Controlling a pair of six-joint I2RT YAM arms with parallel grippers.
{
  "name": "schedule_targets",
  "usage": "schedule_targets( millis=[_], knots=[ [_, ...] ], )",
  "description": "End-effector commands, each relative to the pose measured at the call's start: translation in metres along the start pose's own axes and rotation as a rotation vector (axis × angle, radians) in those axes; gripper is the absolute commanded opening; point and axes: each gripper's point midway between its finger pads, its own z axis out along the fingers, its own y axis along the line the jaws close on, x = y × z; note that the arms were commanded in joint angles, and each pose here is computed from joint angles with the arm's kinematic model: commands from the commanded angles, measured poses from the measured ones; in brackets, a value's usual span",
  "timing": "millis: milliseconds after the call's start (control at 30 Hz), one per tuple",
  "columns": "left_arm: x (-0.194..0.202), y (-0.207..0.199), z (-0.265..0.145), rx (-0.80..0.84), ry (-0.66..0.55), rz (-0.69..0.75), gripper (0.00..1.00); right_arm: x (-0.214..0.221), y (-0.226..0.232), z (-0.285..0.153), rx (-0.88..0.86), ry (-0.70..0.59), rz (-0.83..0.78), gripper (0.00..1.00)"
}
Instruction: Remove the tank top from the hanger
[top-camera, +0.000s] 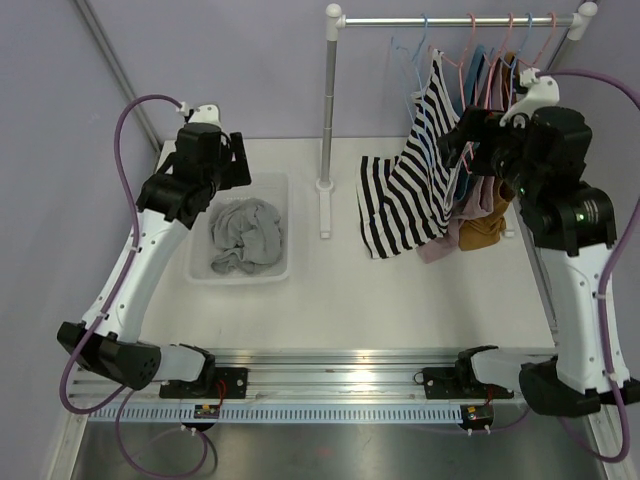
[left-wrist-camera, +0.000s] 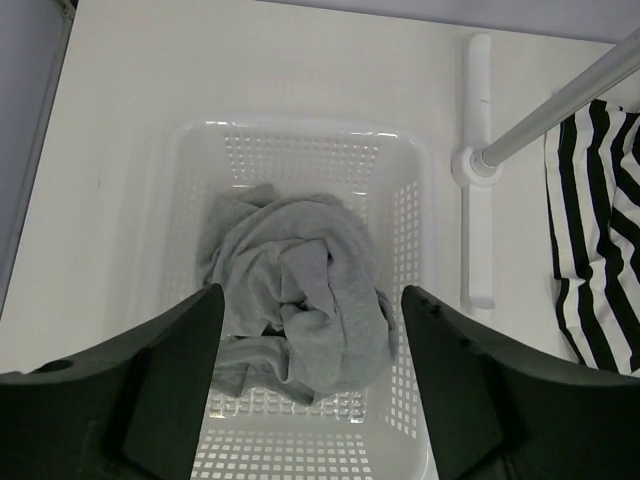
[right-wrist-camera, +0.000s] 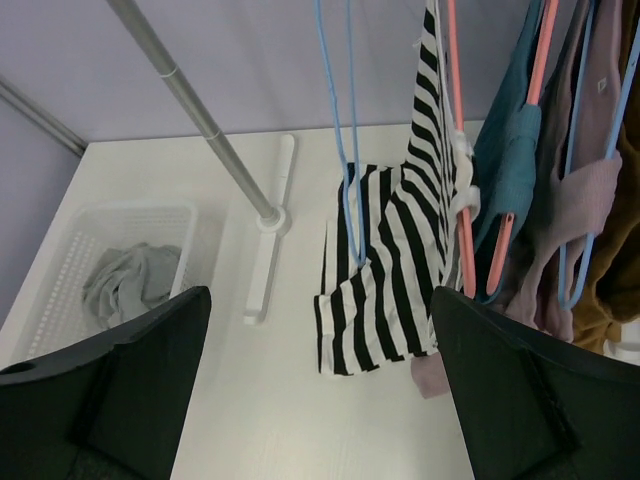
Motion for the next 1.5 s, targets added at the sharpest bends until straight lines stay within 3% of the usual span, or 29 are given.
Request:
schedule_targets(
  millis=[0, 67, 233, 367, 733, 933, 1033, 1133, 1467],
  knots=[
    [-0.014, 0.012, -0.033, 0.004, -0.064, -0.046, 0.8, -0.008, -0.01, 0.019, 0.063, 0.025, -0.062, 0.99],
    [-0.006, 0.005, -0.041, 0.063, -0.045, -0.038, 0.99, -0.012, -0.015, 0.033, 0.084, 0.048, -0.092, 0.97],
    [0.013, -0.009, -0.076, 0.233, -0.052, -0.027, 0.99, -0.024, -0.031, 0.064, 0.135, 0.058, -0.113, 0.83],
    [0.033, -0.016, -0.099, 0.329, -0.063, 0.001, 0.99, -0.023, -0.05, 0.095, 0.202, 0.087, -0.165, 0.79],
    [0.052, -0.014, -0.133, 0.41, -0.076, 0.041, 0.99, -0.021, -0.078, 0.166, 0.214, 0.136, -0.206, 0.61],
    [0.051, -0.012, -0.143, 0.424, -0.091, 0.045, 0.99, -0.016, -0.07, 0.179, 0.149, 0.153, -0.195, 0.17],
    [0.051, -0.013, -0.143, 0.426, -0.088, 0.048, 0.99, -0.022, -0.068, 0.175, 0.143, 0.138, -0.194, 0.04],
    [0.052, -0.016, -0.139, 0.429, -0.082, 0.045, 0.99, -0.034, -0.056, 0.166, 0.099, 0.101, -0.188, 0.0],
    [0.058, -0.028, -0.14, 0.475, -0.061, 0.044, 0.99, -0.084, -0.036, 0.125, 0.064, -0.057, -0.182, 0.0]
  ],
)
